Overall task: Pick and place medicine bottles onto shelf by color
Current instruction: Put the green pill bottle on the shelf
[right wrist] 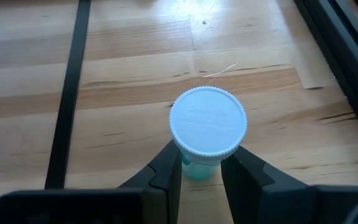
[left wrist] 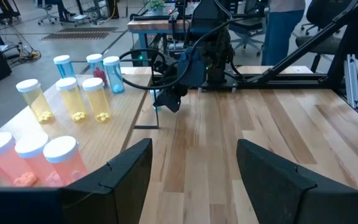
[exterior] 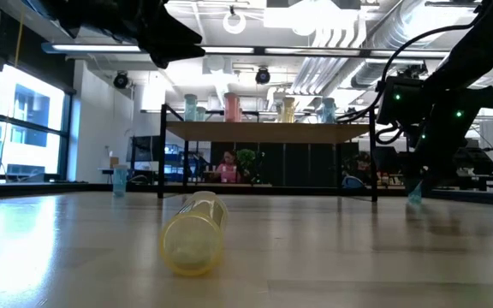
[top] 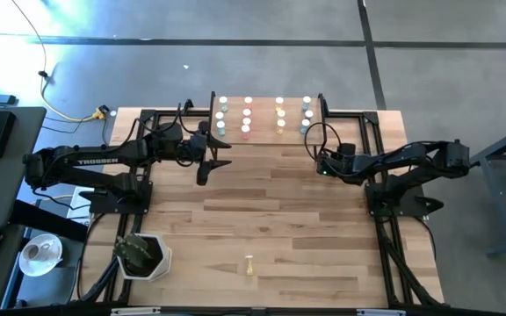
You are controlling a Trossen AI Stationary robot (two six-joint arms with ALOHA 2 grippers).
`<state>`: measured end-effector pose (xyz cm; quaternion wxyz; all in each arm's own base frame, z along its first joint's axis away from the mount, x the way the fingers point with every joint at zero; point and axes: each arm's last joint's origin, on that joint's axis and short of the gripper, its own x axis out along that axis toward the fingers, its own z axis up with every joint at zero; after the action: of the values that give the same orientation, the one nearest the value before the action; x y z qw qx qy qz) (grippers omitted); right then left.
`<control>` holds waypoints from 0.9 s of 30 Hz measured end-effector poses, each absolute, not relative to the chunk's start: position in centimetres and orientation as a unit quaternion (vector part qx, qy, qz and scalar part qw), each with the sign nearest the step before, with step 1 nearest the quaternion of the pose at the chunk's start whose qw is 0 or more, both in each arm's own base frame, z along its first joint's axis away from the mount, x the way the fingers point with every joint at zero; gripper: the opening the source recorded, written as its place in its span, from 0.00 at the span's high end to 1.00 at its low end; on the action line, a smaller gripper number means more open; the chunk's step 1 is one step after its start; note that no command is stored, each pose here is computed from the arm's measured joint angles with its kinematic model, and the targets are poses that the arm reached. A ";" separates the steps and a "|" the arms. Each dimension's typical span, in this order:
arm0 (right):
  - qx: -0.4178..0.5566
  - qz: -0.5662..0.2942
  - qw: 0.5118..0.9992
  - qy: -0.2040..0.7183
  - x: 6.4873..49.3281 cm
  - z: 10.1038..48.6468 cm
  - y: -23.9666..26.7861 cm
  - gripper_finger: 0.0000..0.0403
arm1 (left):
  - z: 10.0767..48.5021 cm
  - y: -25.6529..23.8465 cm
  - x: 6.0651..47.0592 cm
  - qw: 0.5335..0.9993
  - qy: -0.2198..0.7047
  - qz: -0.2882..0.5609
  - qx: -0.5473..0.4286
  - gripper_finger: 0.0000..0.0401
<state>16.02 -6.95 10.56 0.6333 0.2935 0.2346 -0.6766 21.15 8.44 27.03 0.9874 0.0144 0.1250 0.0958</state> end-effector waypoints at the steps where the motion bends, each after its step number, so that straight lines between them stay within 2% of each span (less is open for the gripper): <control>1: 0.293 -0.677 0.633 0.235 16.0 10.6 -7.0 0.79 | 27.0 8.4 21.1 0.987 0.125 0.096 0.014 0.44; 15: 0.303 -0.667 0.639 0.234 16.2 10.6 -6.5 0.79 | 27.0 8.4 21.1 0.987 0.125 0.096 0.014 0.44; 27: 0.333 -0.635 0.660 0.226 15.4 12.6 -4.8 0.79 | 27.0 8.4 21.1 0.987 0.125 0.096 0.016 0.44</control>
<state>15.39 -4.80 12.60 0.6595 0.3332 0.2261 -0.6347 21.15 8.44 27.03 0.9874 0.0155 0.1251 0.0956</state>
